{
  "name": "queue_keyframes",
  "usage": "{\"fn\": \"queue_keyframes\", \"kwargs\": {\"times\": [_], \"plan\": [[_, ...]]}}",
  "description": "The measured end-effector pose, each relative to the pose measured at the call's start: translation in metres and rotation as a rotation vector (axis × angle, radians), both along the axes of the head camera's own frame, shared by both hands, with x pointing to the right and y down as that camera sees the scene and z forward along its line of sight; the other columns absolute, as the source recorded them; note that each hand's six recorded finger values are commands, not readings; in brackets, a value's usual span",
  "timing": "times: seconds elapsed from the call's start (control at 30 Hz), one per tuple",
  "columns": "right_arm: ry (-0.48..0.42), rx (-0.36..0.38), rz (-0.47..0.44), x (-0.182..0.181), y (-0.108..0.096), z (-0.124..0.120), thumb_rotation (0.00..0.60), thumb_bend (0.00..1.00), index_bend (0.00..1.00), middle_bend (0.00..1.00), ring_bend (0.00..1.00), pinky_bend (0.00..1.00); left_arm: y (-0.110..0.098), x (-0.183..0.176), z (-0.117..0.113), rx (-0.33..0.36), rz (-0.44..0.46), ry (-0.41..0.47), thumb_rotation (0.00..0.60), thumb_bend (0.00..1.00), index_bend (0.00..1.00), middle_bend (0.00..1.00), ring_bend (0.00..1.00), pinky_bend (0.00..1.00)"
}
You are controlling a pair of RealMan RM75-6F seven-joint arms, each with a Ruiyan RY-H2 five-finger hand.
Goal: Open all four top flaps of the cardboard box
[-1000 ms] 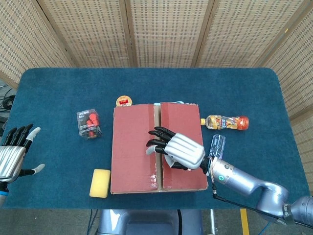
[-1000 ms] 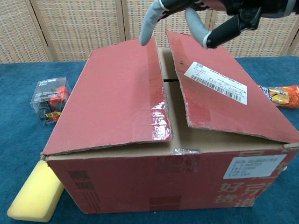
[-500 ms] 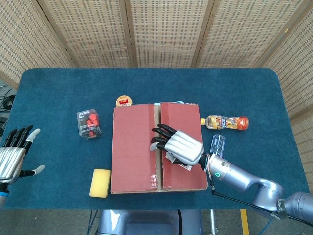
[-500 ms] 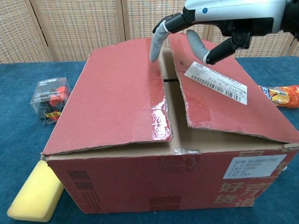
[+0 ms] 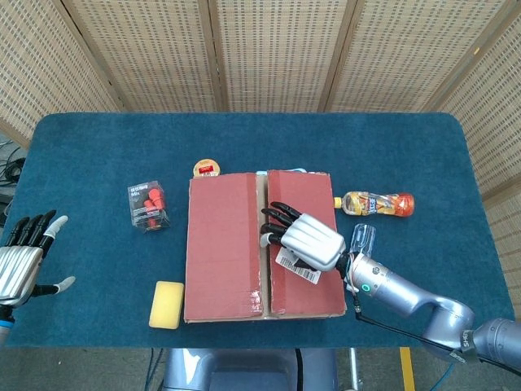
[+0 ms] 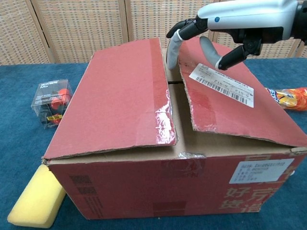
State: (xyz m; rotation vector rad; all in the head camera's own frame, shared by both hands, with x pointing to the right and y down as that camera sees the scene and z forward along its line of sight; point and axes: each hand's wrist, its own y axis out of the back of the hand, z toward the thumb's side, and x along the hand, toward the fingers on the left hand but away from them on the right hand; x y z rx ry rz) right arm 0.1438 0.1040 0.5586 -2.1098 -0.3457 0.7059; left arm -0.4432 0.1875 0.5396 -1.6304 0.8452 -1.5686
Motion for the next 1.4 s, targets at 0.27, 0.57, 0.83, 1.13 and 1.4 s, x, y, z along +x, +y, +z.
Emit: {"fn": "queue_keyframes", "kwargs": {"times": [0.27,0.57,0.83,1.13,1.4], "plan": [[0.021,0.025,-0.006,0.003,-0.001,0.004,0.600,1.00,0.37,0.32,0.00,0.00,0.000,0.000,0.000,-0.006,-0.002,0.008,0.509,0.13,0.00,0.00,0.00,0.00],[0.021,0.051,0.006,0.009,-0.004,0.000,0.600,1.00,0.42,0.40,0.00,0.00,-0.001,0.001,-0.001,-0.002,0.001,0.012,0.509,0.14,0.00,0.00,0.00,0.00],[0.020,0.084,0.019,0.018,-0.008,-0.010,0.600,1.00,0.44,0.43,0.01,0.00,-0.002,0.003,-0.004,0.007,0.009,0.019,0.510,0.13,0.00,0.00,0.00,0.00],[0.014,0.115,0.046,0.027,-0.017,-0.028,0.600,1.00,0.43,0.43,0.01,0.00,-0.003,0.005,-0.006,0.016,0.014,0.025,0.508,0.13,0.00,0.00,0.00,0.00],[0.026,0.149,0.069,0.035,-0.031,-0.042,0.600,1.00,0.44,0.43,0.01,0.00,-0.004,0.003,-0.007,0.023,0.011,0.019,0.508,0.13,0.00,0.00,0.00,0.00]]}}
